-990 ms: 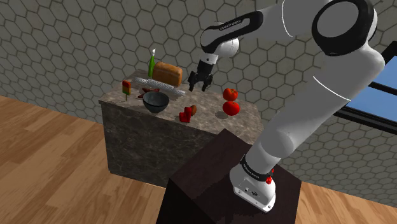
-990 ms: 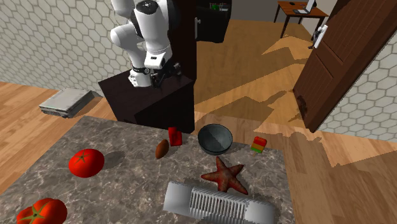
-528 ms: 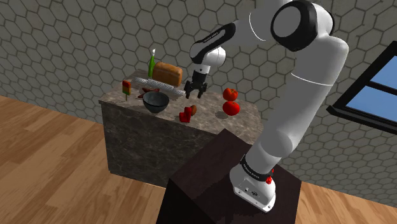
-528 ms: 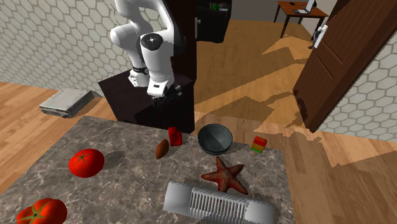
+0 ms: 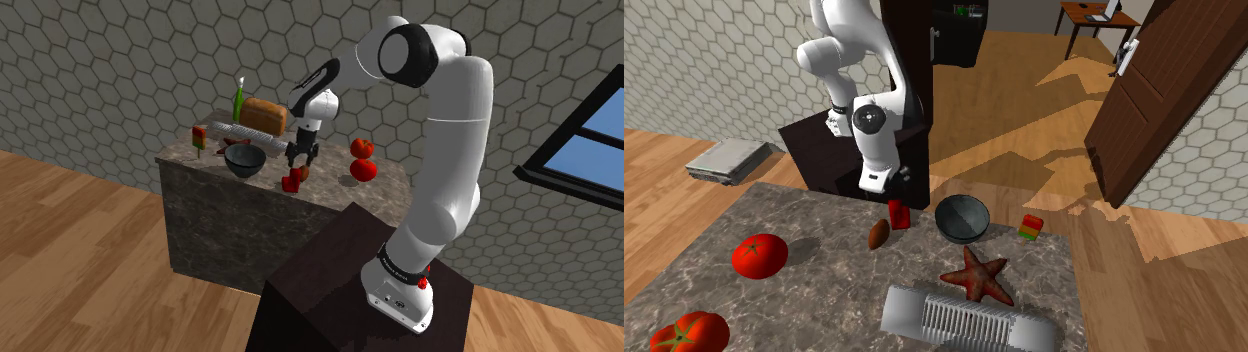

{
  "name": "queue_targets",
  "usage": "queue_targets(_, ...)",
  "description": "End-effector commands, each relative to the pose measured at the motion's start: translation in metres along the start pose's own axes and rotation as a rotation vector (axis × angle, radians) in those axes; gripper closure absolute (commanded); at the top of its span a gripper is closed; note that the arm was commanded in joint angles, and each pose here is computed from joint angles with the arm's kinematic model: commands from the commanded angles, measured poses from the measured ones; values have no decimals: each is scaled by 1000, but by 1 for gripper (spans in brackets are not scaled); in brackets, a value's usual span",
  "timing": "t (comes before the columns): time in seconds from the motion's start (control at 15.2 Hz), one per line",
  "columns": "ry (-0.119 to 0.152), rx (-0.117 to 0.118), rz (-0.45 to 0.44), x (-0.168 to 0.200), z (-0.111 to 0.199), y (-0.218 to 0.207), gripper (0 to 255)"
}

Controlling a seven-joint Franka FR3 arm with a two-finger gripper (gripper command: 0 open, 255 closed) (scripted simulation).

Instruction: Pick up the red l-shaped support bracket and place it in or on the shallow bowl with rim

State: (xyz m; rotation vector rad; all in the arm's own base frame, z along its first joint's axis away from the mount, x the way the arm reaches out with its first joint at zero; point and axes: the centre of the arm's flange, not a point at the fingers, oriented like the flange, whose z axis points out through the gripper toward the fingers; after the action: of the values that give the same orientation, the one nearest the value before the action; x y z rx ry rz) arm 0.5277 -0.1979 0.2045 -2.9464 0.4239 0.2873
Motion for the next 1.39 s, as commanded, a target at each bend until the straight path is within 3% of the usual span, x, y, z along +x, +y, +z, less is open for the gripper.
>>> queue_targets(0.0, -3, 0, 1, 5, 14, 2, 0)
queue_targets(0.4, -3, 0, 1, 5, 44, 2, 0)
queue_targets(0.86, -3, 0, 1, 5, 44, 1, 0)
queue_targets(0.92, -3, 0, 1, 5, 44, 1, 255)
queue_targets(1.32, -3, 0, 1, 5, 44, 2, 255)
